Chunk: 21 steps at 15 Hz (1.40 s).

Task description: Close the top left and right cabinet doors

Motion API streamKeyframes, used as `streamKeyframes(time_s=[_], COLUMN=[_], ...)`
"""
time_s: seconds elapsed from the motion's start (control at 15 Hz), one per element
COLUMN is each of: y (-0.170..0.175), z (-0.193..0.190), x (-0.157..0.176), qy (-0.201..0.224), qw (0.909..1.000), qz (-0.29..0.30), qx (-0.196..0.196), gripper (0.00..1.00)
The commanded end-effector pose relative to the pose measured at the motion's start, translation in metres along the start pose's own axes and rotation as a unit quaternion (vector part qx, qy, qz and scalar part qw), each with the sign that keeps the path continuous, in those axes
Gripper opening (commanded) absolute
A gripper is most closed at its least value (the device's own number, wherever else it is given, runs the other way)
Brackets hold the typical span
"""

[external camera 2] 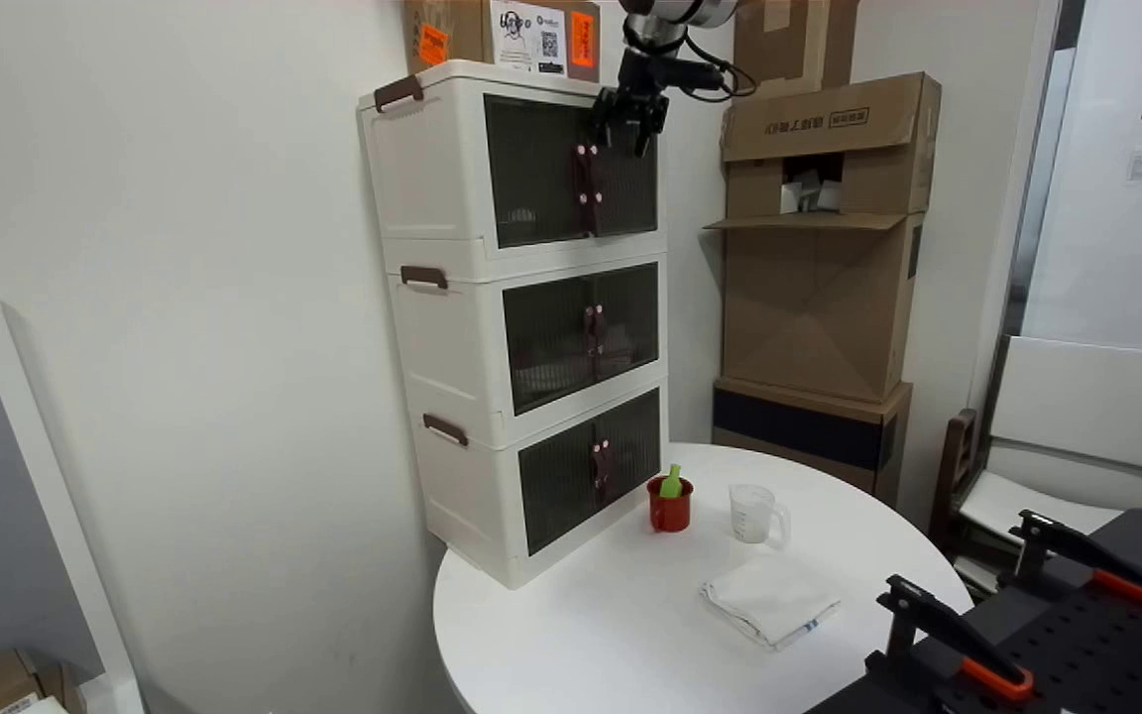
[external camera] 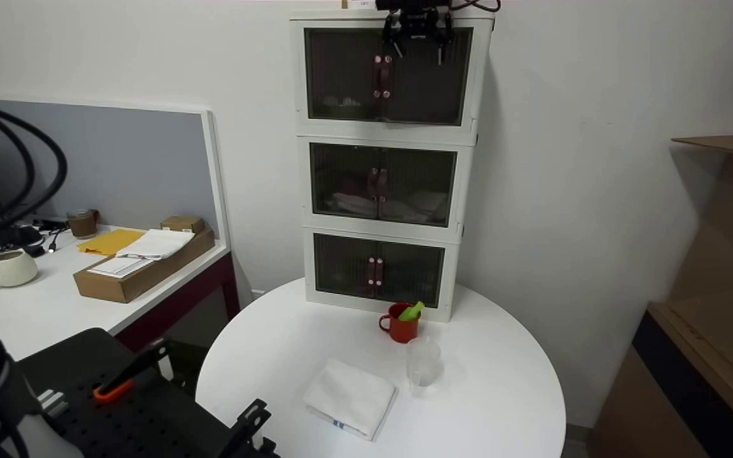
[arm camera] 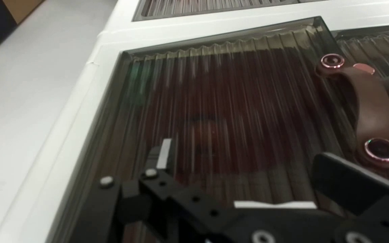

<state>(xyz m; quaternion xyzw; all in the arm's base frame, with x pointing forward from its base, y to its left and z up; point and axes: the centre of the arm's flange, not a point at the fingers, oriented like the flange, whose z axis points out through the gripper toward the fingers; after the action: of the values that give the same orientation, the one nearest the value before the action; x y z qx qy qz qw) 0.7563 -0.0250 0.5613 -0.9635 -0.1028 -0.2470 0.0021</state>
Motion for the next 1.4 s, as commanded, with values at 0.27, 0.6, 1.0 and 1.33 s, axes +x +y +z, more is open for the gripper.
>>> streamKeyframes(time_s=[0.27,0.6,1.0,1.33], y=[0.000,0.016,0.043,0.025], z=[0.001,-0.014,-0.016,0.022], x=[-0.001,-0.024,-0.041,-0.043], qy=[0.000,0.015,0.048,0.069], qw=[1.0000,0.9997,0.9980,0.9964], qz=[0.000,0.009,0.003,-0.049], qx=[0.000,-0.018,-0.041,-0.006], gripper=[1.00,1.00,1.00,1.00])
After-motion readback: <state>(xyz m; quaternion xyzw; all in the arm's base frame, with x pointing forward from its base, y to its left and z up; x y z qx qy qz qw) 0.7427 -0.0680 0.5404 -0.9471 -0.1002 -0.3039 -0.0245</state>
